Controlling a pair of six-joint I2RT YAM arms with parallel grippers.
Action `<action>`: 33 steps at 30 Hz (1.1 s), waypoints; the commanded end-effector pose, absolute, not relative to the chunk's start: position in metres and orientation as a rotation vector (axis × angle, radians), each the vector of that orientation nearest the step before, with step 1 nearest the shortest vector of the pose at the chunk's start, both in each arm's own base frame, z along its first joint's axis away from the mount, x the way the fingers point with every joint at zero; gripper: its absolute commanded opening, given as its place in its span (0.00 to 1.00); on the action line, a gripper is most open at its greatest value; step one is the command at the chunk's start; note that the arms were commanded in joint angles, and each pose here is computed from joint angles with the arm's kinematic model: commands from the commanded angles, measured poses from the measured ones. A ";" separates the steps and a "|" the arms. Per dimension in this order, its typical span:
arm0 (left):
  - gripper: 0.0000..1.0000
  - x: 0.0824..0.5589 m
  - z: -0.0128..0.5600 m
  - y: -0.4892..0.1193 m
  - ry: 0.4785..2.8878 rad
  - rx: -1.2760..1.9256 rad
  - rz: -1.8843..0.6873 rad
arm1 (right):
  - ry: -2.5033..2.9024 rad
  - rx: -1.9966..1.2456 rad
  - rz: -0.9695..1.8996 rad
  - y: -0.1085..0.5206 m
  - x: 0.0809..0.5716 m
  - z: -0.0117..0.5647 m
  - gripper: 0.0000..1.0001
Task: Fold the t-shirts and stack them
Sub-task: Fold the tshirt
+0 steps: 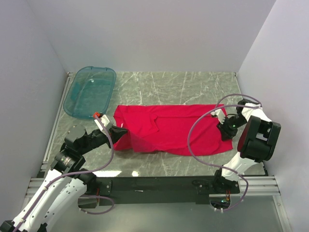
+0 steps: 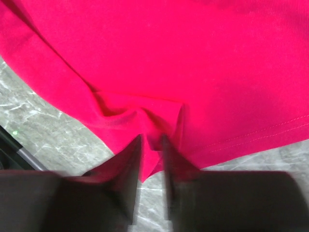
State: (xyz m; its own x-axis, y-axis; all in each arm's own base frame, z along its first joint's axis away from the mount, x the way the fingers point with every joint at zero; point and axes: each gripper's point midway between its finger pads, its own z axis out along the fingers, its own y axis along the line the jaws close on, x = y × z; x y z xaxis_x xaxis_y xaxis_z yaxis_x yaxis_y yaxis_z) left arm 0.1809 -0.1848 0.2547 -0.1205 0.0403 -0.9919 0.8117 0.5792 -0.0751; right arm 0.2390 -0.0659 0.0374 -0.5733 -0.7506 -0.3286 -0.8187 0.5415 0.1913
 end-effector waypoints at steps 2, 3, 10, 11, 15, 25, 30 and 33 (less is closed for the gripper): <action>0.01 0.181 0.264 -0.188 1.514 0.747 -0.785 | 2.566 -1.331 0.477 -0.065 0.241 0.039 0.08; 0.01 0.181 0.264 -0.187 1.514 0.745 -0.784 | 2.551 -1.327 0.467 -0.064 0.242 0.043 0.01; 0.01 0.181 0.264 -0.187 1.516 0.744 -0.783 | 2.405 -1.262 0.434 -0.057 0.248 0.097 0.00; 0.01 0.181 0.264 -0.187 1.515 0.743 -0.781 | 2.390 -1.260 0.429 -0.056 0.247 0.103 0.00; 0.00 0.181 0.266 -0.186 1.509 0.740 -0.778 | 2.336 -1.246 0.396 -0.052 0.242 0.132 0.00; 0.01 0.183 0.272 -0.177 1.497 0.689 -0.732 | 2.351 -1.159 0.341 -0.062 0.241 0.142 0.00; 0.00 0.183 0.289 -0.169 1.453 0.629 -0.710 | 2.361 -1.087 0.319 -0.070 0.240 0.139 0.00; 0.01 0.185 0.296 -0.166 1.453 0.596 -0.695 | 2.383 -1.016 0.283 -0.075 0.244 0.133 0.00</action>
State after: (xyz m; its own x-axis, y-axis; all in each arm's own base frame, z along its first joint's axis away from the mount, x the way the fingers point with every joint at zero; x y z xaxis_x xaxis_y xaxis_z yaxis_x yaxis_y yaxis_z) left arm 0.1793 -0.1715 0.2739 -0.0557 -0.0131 -0.9984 0.7698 0.6363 -0.0513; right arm 0.2372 -0.0709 0.1284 -0.5712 -0.6344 -0.5208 -0.7566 0.6530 0.0342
